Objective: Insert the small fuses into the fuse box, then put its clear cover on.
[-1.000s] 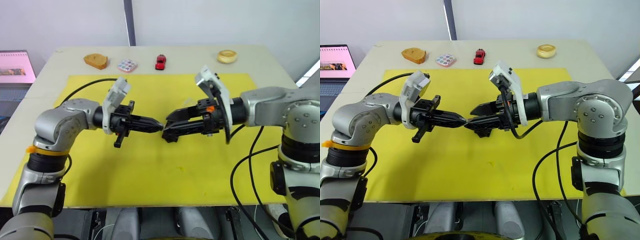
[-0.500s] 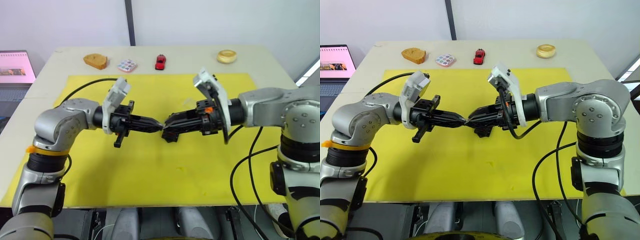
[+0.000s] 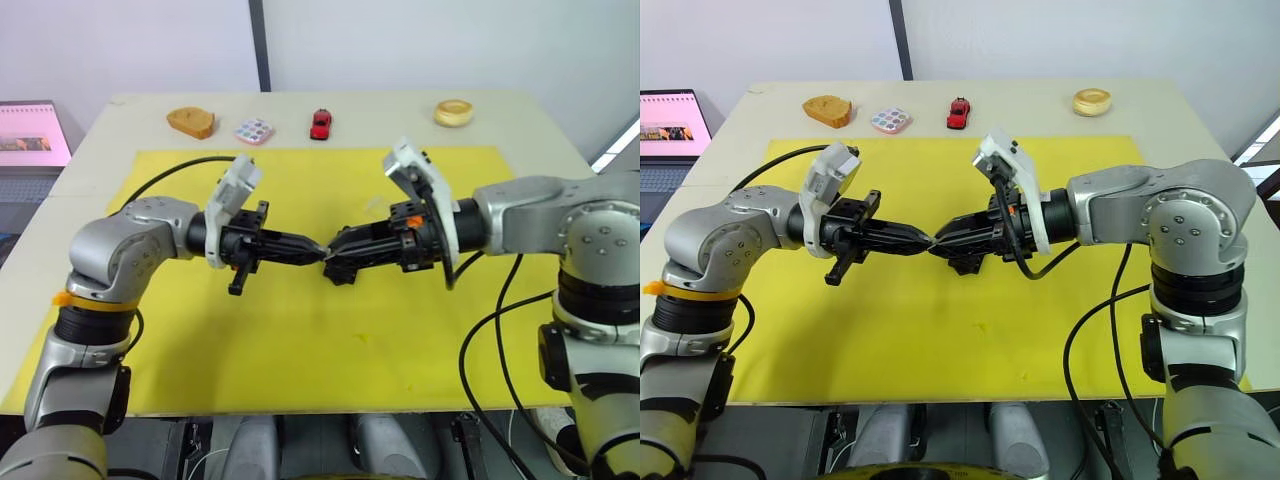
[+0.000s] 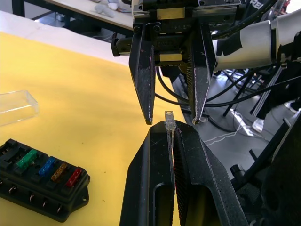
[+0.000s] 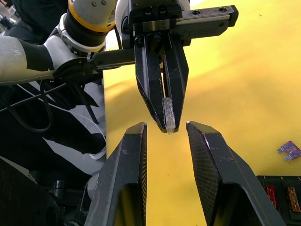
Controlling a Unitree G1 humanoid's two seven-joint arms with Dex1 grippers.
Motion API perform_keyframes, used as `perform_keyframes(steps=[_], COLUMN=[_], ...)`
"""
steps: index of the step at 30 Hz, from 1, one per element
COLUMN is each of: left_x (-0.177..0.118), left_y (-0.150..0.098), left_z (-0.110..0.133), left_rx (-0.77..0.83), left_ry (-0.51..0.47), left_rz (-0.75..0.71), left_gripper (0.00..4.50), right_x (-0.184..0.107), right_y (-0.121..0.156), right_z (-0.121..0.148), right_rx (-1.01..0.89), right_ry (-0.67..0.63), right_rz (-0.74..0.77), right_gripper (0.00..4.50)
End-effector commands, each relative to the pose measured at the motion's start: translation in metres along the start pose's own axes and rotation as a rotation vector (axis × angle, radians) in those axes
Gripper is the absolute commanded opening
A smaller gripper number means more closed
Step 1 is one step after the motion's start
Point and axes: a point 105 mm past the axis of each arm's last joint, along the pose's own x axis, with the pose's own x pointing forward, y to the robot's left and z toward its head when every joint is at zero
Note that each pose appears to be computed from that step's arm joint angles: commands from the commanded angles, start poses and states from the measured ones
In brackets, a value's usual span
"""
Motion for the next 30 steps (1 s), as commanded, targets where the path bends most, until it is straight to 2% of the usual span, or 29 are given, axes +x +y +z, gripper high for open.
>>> perform_keyframes(steps=[1,14,18,19,30], left_x=[0.0016,0.0016,0.0018,0.0018,0.0007], left_y=[-0.0042,-0.0035,-0.0033,-0.0030,-0.0042], left_z=[0.0042,-0.0006,-0.0008,-0.0004,-0.0015], left_rx=[0.041,0.038,0.036,0.038,0.032], left_ry=[0.006,0.015,0.013,0.010,0.015], left_rz=[-0.007,-0.005,-0.004,-0.002,-0.003], left_gripper=[0.00,0.00,0.00,0.00,0.00], right_x=[-0.0010,-0.0007,-0.0005,0.0000,0.0016], right_y=[0.0071,0.0079,0.0081,0.0082,0.0070], right_z=[0.0118,0.0124,0.0123,0.0119,0.0117], right_rx=[-0.050,-0.053,-0.051,-0.052,-0.093], right_ry=[-0.029,-0.026,-0.024,-0.022,-0.022], right_rz=[0.024,0.027,0.029,0.029,0.006], right_gripper=[1.41,1.41,0.18,0.03,0.03])
